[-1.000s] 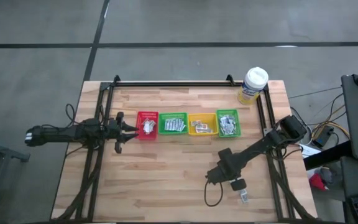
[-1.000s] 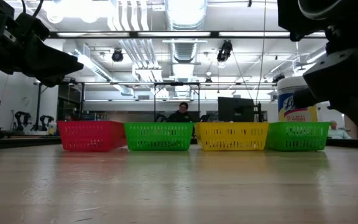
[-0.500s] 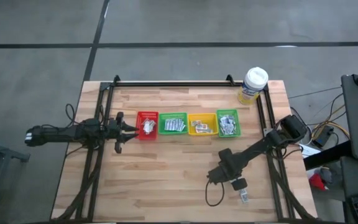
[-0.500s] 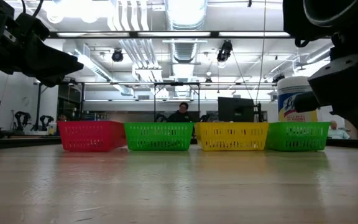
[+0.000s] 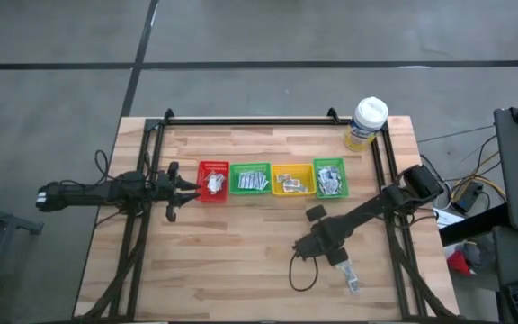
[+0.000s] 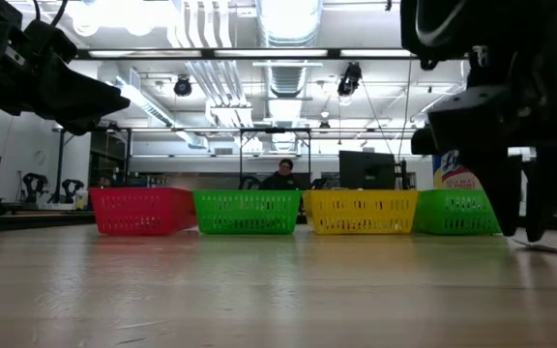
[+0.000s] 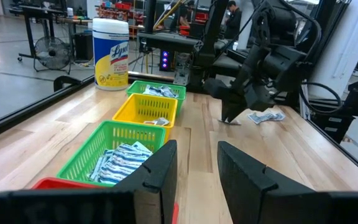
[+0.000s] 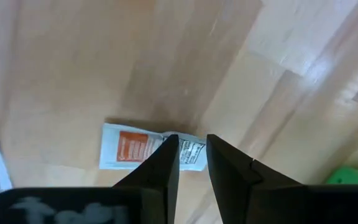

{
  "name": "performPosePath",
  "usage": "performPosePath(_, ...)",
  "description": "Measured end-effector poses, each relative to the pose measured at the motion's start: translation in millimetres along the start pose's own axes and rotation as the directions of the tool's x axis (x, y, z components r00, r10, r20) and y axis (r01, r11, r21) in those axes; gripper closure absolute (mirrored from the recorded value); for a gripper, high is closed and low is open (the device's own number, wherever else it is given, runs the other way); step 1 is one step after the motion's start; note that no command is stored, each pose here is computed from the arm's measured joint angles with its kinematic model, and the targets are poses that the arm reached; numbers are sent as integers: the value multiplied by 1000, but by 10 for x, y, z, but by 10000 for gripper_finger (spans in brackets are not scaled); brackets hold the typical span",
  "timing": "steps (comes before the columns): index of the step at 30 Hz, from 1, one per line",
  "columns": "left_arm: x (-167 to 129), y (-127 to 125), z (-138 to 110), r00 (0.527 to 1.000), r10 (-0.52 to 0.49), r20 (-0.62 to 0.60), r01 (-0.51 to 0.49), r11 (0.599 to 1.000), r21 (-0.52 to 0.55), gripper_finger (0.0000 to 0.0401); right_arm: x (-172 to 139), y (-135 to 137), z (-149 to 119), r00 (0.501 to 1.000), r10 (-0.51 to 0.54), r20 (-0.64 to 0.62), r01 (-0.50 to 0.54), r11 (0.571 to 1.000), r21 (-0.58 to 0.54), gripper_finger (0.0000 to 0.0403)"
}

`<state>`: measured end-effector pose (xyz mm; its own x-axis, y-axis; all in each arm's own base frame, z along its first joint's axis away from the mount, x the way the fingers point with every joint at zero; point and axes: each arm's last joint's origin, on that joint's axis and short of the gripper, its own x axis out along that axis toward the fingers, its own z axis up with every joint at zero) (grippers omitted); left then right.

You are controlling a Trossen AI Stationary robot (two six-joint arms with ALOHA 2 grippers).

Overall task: Pick & Place First Aid Supplies
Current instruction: Put the orange ointment pack into the yellow bin

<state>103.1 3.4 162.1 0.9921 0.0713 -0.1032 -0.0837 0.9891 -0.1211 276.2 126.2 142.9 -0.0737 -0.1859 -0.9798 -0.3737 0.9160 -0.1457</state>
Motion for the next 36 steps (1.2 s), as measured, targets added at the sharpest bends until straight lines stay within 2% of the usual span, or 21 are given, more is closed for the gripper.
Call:
performPosePath(13,0,0,0,1000,0,0,0,1000,0,288,-240,-47,-24,1000,3,0,-3,999,39,317)
performPosePath(18,0,0,0,1000,0,0,0,1000,0,288,-167,-59,-66,1000,-20,-18,21,1000,15,326)
performPosePath(21,0,0,0,1000,0,0,0,1000,0,288,-106,-73,-54,1000,-19,12,19,1000,-9,328)
performPosePath(36,0,0,0,1000,0,0,0,1000,0,288,130,-197,-122,1000,-9,25,8,1000,20,315)
